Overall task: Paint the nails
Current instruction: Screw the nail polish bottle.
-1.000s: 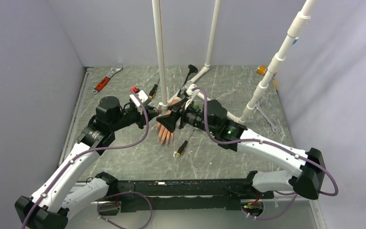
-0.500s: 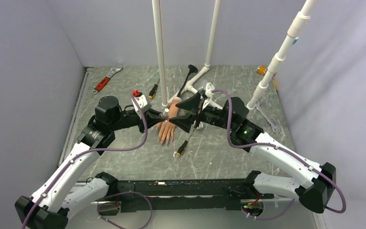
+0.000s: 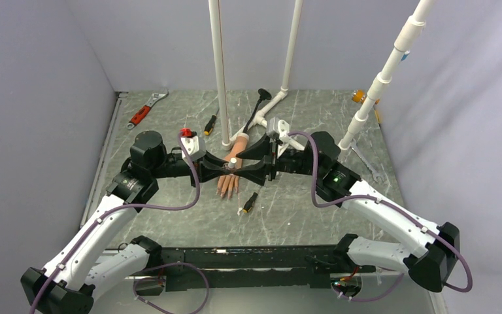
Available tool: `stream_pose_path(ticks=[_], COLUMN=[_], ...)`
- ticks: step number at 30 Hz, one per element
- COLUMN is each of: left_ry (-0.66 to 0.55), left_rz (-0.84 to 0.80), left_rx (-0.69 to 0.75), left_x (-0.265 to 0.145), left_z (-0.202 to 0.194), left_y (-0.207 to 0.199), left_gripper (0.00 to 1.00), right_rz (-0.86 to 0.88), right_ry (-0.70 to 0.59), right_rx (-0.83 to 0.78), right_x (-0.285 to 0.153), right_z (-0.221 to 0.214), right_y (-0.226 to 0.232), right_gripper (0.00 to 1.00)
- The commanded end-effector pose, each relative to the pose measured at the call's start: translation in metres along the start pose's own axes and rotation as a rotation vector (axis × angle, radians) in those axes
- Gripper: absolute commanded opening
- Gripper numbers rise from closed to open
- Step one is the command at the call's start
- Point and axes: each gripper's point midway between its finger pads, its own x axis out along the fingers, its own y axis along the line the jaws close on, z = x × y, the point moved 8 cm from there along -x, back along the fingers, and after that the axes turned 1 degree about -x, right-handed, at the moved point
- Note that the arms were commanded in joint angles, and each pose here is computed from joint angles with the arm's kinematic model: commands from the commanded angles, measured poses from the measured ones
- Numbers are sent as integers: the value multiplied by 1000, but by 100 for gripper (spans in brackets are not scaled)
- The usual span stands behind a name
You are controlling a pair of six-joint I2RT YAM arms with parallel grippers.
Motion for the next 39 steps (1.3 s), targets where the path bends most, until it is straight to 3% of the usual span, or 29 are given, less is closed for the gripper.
stream_pose_path(ticks=[1, 10, 18, 23, 29, 39], left_ry=[-42, -39, -39, -38, -35, -2], left_rz=[-32, -29, -28, -26, -5, 203], left_rx=[47, 42, 42, 40, 39, 21], left_x=[1, 1, 1, 1, 1, -4], left_z=[11, 11, 11, 11, 10, 8], left_y=[-1, 0, 0, 0, 1, 19], left_gripper=[0, 0, 0, 0, 0, 0], right_rz=[53, 55, 65, 55, 34, -116], right_ry=[-44, -52, -49, -38, -37, -50], right_rx=[-46, -30, -11, 3, 11, 68], right_x=[5, 11, 17, 19, 18, 21], right_z=[14, 12, 10, 5, 2, -4], right_y=[0, -4, -7, -9, -10, -16], right_gripper=[51, 45, 25, 20, 0, 0])
